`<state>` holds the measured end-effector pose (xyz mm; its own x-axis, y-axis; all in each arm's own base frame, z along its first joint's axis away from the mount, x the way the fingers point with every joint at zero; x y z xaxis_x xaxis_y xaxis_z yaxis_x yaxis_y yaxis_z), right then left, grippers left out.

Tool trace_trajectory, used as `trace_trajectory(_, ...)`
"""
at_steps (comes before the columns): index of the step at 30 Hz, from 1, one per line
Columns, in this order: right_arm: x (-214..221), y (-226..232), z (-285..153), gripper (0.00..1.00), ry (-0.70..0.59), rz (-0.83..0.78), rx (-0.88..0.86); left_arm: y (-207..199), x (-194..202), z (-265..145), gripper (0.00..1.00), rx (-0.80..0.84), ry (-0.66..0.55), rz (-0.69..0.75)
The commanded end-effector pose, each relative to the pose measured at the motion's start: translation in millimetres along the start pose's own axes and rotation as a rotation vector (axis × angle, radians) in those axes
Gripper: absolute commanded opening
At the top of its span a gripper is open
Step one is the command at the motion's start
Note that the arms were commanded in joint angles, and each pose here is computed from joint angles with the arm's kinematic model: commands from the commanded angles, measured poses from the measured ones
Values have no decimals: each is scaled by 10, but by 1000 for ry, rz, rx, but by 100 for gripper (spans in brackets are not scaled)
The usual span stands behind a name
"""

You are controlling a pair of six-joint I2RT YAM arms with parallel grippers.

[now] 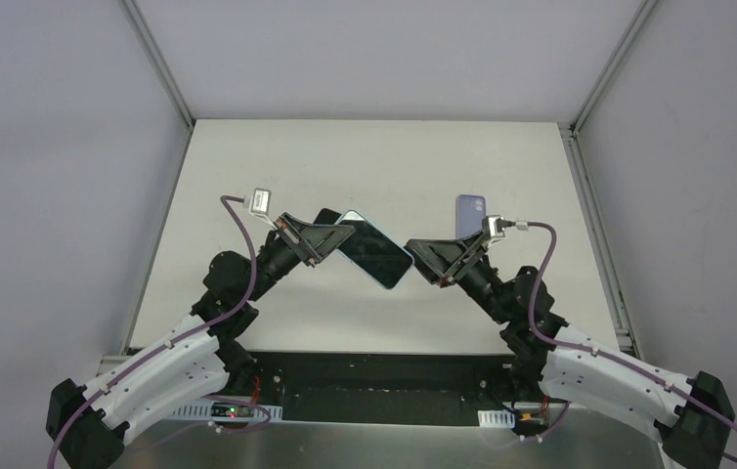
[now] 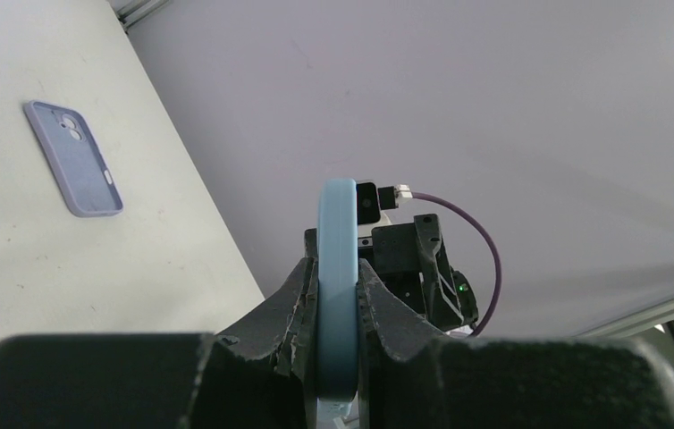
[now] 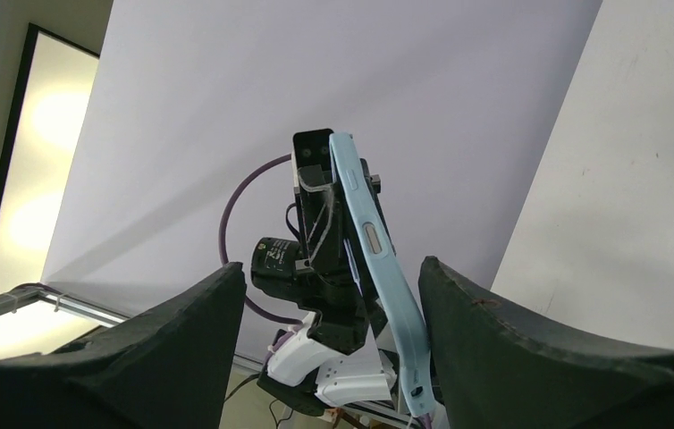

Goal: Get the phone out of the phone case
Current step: Remove the phone case from the phone.

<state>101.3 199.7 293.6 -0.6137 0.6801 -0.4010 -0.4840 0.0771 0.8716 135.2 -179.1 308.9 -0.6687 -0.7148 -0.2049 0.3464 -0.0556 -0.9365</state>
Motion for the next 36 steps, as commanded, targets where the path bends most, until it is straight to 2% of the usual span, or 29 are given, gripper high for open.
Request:
trace_trajectory(1,-20,121,29,72,-8,40,-88,-303,-89,-3,0,145,-60,11)
trace_trajectory(7,8,81,42,63,-3,55,-87,-359,-110,-14,0,165,-77,12)
trace_trajectory(12,28,21,27,60,-6,61,-70,-392,-134,-32,0,180,-103,9)
trace_trajectory(17,21,-13,25,53,-46,90,-105,-428,-142,-37,0,200,-110,6)
trace_trajectory(22,40,-19,85,51,-43,123,-117,-461,-142,-26,0,222,-109,-10)
trace_trajectory(32,-39,23,92,42,-138,146,-195,-446,-133,-9,0,226,-101,-25)
trace_trajectory(36,-35,42,118,39,-132,150,-203,-437,-128,6,0,225,-96,-30)
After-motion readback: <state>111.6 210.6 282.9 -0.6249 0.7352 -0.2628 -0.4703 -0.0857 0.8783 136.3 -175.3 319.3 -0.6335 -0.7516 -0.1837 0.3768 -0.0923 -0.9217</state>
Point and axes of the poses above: each gripper's point midway between its finger pads, its own z axis out along the fingers, its own y axis along the line the jaws close on, x = y × z, the point moved 9 cm from there along -z, back along the fingers, and after that the axes turned 13 degrees about -z, right-handed, at the moved point
